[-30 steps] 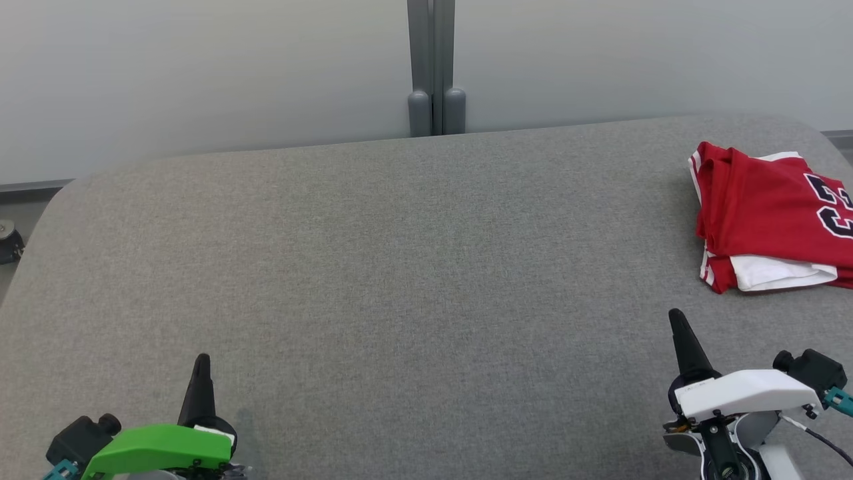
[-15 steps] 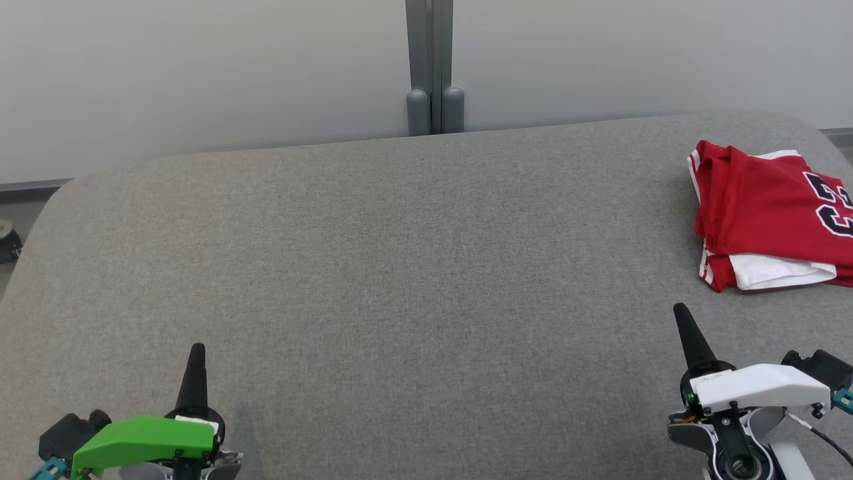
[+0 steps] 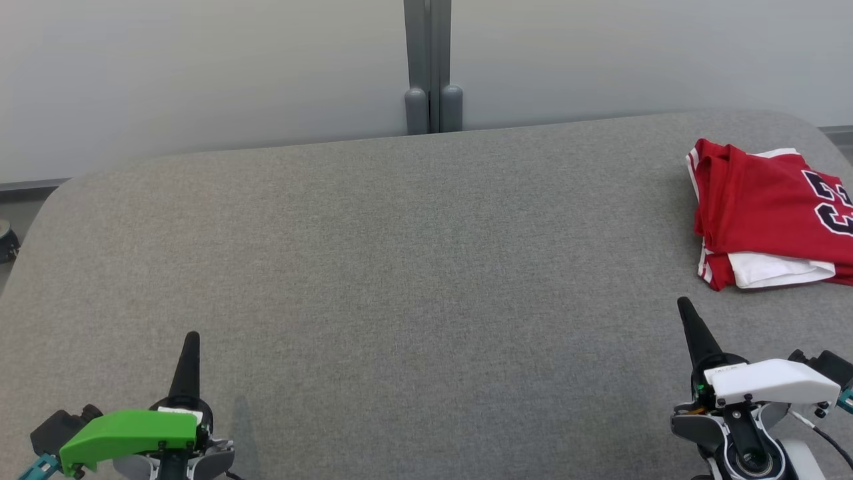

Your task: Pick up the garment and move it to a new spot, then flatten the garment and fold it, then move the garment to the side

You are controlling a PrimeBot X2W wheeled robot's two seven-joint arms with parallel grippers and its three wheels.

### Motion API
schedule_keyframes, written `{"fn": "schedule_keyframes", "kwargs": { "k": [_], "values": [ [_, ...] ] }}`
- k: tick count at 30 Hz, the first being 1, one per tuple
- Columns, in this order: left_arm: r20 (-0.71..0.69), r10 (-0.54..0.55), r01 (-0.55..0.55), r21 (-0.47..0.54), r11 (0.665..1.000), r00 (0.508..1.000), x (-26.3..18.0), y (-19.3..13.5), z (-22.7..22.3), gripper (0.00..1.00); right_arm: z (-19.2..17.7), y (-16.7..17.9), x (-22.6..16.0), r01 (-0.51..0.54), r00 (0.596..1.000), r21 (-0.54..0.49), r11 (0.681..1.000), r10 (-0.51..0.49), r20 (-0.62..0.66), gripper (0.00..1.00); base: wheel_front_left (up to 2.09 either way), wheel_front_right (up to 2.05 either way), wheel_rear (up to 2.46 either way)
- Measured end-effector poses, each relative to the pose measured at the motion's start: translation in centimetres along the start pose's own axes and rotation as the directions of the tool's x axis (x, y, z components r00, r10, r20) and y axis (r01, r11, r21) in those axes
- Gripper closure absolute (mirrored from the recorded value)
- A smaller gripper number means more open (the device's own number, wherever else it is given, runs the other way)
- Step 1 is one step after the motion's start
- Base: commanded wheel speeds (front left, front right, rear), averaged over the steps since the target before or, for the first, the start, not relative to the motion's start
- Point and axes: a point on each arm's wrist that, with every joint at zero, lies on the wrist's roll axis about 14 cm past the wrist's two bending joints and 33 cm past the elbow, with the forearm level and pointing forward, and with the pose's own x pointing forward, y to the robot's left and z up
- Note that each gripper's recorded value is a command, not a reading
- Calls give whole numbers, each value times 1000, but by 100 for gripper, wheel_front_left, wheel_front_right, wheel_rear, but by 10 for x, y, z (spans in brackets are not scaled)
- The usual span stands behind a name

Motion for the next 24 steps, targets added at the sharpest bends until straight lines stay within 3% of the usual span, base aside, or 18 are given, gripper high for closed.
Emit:
{"fn": "schedule_keyframes", "kwargs": {
  "k": [24],
  "values": [
    [0,-51,51,-175,983,999,7,-12,6,100,8,4,2,-22,1000,184,983,20,10,100,0,0,0]
  ]
}}
